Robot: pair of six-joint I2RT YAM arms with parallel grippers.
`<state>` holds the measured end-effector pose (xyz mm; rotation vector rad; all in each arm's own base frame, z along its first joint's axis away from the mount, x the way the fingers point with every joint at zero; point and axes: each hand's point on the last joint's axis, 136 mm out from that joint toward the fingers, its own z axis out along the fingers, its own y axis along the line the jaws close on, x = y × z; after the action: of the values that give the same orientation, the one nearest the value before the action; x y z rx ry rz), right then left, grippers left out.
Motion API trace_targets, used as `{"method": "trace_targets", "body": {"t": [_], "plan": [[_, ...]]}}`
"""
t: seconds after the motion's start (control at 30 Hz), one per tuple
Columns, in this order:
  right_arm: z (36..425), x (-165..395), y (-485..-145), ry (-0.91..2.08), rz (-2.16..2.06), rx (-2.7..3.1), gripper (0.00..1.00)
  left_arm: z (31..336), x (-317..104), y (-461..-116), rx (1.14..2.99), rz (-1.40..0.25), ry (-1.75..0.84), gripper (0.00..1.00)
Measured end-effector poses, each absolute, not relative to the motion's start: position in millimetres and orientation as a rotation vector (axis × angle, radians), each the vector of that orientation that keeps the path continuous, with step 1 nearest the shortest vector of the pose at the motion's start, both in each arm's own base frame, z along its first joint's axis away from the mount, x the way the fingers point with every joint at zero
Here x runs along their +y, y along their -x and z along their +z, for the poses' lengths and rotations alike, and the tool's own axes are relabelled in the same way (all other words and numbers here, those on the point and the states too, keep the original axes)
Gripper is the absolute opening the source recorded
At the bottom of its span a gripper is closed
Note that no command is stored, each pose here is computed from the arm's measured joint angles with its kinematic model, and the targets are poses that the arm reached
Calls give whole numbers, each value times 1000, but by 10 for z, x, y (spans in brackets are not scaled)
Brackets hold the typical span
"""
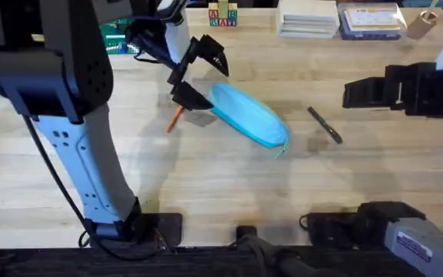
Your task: Unzip the bag, pick up the pens from the table one at a time and place them inside, then zip the bag closed.
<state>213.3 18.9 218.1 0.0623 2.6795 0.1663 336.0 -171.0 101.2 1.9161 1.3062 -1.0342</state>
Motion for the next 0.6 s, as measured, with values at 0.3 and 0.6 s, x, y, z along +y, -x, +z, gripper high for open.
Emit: {"method": "trace_targets", "body": {"t": [0.3, 0.6], "plan": [[2181, 189, -2133, -62, 166, 2679, 998, 996, -1712, -3341, 1313, -1046, -1921, 992], [2181, 189, -2133, -62, 166, 2679, 997, 1023, -1712, -3271, 1337, -1090, -1914, 993]]}}
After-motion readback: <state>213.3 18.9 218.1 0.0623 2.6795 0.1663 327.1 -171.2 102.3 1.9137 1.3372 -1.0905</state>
